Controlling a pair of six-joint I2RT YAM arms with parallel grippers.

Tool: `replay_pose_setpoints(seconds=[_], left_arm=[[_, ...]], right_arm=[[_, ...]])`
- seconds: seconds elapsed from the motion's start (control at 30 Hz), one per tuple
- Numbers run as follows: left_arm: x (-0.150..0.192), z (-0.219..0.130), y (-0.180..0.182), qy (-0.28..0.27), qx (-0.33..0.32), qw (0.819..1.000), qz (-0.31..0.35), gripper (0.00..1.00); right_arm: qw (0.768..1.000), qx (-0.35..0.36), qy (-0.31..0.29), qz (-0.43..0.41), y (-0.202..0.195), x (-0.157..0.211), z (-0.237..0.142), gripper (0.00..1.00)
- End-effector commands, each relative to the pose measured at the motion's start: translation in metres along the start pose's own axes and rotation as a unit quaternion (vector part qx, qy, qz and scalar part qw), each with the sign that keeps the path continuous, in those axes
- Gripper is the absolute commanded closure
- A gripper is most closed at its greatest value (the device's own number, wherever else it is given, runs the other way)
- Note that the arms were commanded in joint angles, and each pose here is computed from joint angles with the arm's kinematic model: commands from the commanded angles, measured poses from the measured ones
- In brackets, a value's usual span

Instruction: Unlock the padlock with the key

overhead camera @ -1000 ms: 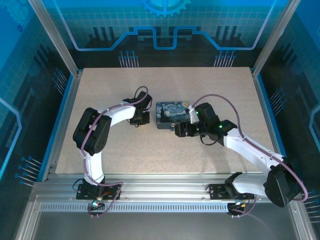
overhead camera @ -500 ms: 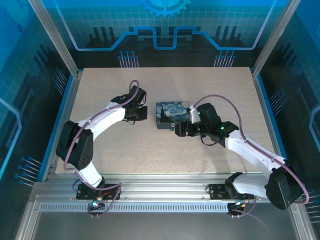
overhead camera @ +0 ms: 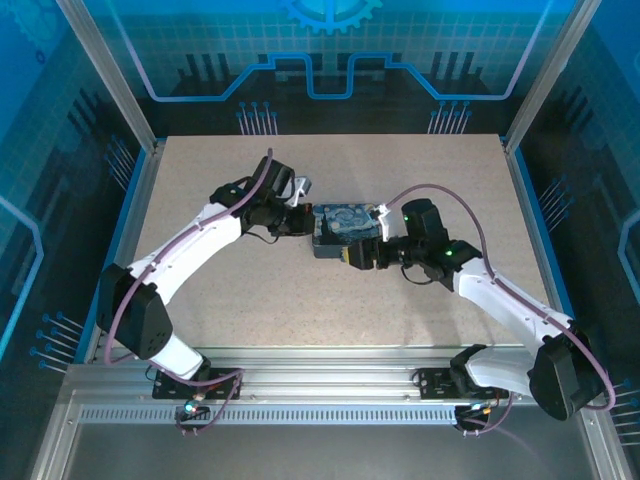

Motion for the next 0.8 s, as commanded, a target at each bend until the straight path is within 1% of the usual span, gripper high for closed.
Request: replay_pose_setpoints(seconds=[0.0,0.07,0.23,0.47,0.67,0.7,0.77], left_arm=[[0.005,-0.021,-0.037,0.031,0.101,0.994,0.034,1.0],[0.005,-0.026,-0.048,0.038,0.128,0.99,0.047,1.0],[0.01,-0.033,-0.07,0.062,0.157,0.982,0.082,1.0],[0.014,-0.036,-0.082,0.075,0.174,0.977,0.097,1.0],[0.014,-0.035,-0.083,0.079,0.177,0.976,0.097,1.0],[0.014,-0.034,-0.083,0.08,0.179,0.976,0.097,1.0],[0.013,-0.034,-0.083,0.079,0.179,0.976,0.097,1.0]], right_arm=[[0.996,-0.065,-0.004,-0.066,0.018,-0.014,-0.008,0.39],[0.994,-0.069,-0.01,-0.085,0.025,-0.022,-0.011,0.35],[0.99,-0.079,-0.021,-0.112,0.03,-0.033,-0.015,0.34],[0.987,-0.094,-0.012,-0.127,0.036,-0.041,-0.016,0.41],[0.985,-0.099,-0.01,-0.138,0.042,-0.044,-0.02,0.53],[0.985,-0.101,-0.009,-0.14,0.043,-0.044,-0.021,0.56],[0.985,-0.104,-0.006,-0.141,0.044,-0.043,-0.021,0.57]])
Point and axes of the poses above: each hand's point on the last joint's axis, 136 mm out from that joint toward the fingers, its own z axis out along the fingers, its own y axis along the line the jaws close on, x = y × z, the point moved 7 cm from there along -z, back along the fingers, and after that the axes turned 2 degrees about z, right-handed, at the moved point
